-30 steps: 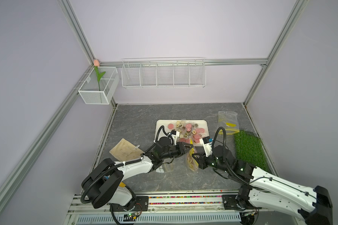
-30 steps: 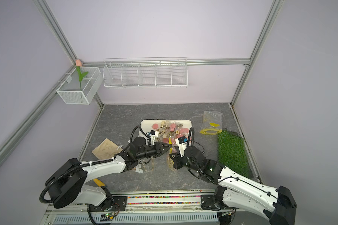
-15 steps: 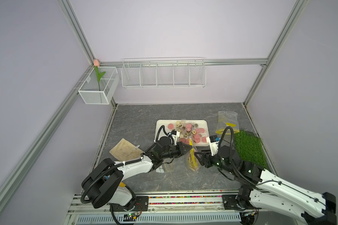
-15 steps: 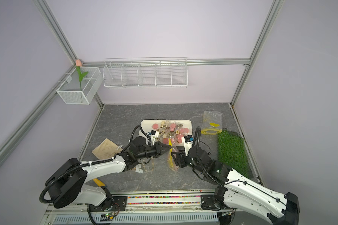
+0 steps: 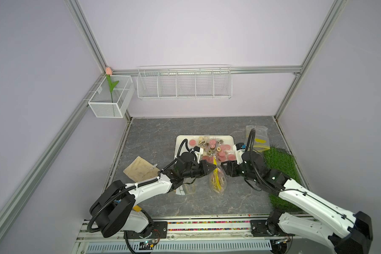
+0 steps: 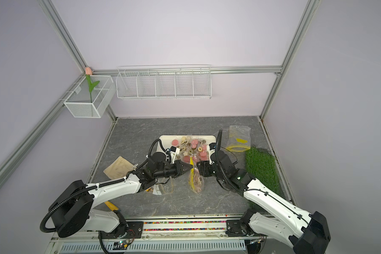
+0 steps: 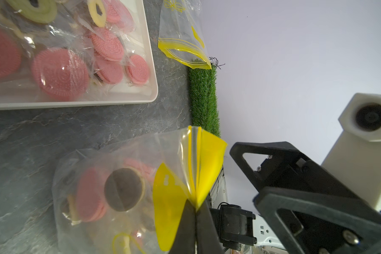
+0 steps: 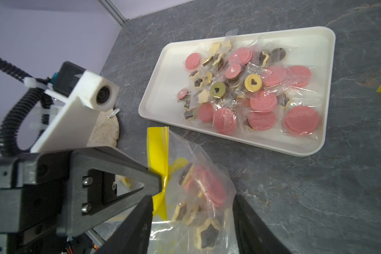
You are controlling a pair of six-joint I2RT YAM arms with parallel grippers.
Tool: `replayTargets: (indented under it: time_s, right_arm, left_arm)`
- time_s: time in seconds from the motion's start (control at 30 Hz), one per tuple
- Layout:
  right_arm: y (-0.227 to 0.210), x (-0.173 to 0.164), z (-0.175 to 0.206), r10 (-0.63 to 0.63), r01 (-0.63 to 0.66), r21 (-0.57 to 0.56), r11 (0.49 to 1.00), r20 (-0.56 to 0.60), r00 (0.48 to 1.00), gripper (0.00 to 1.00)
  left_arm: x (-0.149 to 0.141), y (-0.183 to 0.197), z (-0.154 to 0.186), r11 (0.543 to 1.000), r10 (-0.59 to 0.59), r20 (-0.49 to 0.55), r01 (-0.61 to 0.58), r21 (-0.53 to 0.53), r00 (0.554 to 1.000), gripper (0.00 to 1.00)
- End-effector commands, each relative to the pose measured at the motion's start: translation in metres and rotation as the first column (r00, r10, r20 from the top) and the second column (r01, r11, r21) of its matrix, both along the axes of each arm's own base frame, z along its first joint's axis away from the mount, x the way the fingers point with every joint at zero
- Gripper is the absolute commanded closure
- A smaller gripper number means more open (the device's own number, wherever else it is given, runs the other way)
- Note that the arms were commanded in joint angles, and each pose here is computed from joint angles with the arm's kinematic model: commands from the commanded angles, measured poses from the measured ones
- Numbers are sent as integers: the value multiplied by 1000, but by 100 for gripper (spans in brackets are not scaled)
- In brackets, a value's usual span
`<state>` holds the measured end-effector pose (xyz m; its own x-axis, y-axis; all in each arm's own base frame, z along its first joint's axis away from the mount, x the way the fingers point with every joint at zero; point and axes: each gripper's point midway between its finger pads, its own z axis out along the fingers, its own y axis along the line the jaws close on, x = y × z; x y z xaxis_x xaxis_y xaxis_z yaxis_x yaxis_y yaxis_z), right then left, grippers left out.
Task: Pour cookies out of the ziploc bag
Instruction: Open the ziploc bag at the center of the board.
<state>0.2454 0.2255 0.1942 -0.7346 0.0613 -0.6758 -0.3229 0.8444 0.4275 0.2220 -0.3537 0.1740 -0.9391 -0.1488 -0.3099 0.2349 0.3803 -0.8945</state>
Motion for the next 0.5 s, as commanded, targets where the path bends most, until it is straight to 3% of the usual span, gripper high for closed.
replayTargets:
  time_s: [0.0,0.47]
  right_arm:
    - [15,7,19,63,-65,61,996,37,997,43]
    - [39,12,18,132,-139,168,976,49,990,47]
  left_arm:
    - [0,0,18,1000,-8,52,8,2,999,100]
    - [-4,5,19,999,-20,105,15,50,994,100]
